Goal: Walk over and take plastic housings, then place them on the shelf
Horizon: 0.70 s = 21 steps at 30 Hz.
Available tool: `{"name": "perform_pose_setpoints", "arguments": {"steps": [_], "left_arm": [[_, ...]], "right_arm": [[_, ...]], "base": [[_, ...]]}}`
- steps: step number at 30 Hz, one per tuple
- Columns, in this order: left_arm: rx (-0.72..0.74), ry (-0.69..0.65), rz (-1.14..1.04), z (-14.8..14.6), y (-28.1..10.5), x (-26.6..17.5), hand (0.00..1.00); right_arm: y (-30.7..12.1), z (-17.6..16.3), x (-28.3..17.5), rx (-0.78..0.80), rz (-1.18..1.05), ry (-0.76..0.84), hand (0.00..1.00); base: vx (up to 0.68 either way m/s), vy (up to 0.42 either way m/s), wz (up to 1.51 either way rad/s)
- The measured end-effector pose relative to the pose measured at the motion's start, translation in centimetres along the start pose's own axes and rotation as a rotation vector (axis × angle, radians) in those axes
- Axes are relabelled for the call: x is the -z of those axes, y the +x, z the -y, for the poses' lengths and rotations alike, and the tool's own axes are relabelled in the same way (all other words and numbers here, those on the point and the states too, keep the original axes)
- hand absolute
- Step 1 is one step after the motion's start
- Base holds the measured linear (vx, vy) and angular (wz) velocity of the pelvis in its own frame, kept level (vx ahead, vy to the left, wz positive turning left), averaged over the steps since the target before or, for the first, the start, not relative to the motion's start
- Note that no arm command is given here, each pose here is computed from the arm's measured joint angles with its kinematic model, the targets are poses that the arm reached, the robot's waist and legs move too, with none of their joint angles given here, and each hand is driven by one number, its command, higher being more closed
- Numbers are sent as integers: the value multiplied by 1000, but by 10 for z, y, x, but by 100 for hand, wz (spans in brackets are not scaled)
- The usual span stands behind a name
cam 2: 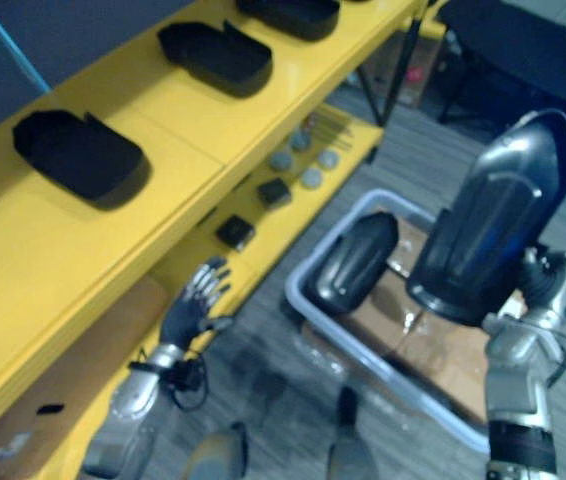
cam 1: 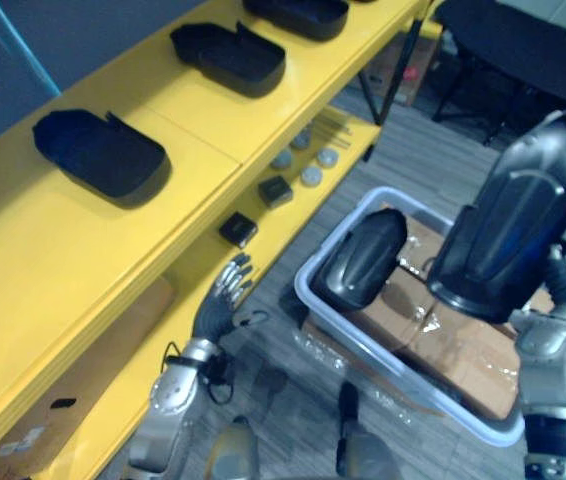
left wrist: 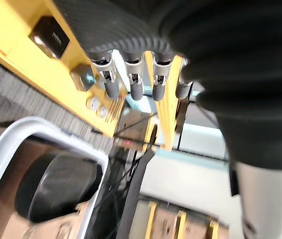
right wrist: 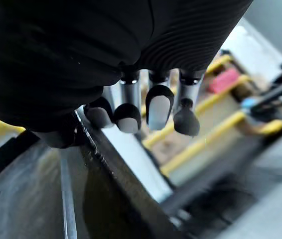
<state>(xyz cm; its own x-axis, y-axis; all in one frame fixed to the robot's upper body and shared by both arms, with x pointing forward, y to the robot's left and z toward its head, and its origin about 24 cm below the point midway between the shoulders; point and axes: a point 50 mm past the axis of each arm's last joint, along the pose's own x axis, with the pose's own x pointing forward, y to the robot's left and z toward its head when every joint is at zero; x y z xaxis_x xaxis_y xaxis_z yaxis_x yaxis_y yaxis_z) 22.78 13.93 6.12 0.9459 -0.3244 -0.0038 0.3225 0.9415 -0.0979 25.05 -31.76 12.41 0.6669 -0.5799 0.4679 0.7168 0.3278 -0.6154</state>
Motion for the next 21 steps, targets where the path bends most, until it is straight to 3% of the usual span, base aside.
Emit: {"name": "perform_pose_setpoints", "arguments": {"steps": [6, 14, 21], "left_arm": [[37, 0, -237, -13, 16, 24, 0], [33, -8, -510, -17, 10, 68, 0], [42, -15, -610, -13, 2, 91, 0]], "right_arm": [[-6, -8, -36, -61, 273, 68, 100], [-39, -44, -65, -412, 474, 113, 100], [-85, -76, -48, -691, 466, 100, 100]], "base": [[-23, -9, -12], [-7, -7, -5], [4, 1, 0]]}}
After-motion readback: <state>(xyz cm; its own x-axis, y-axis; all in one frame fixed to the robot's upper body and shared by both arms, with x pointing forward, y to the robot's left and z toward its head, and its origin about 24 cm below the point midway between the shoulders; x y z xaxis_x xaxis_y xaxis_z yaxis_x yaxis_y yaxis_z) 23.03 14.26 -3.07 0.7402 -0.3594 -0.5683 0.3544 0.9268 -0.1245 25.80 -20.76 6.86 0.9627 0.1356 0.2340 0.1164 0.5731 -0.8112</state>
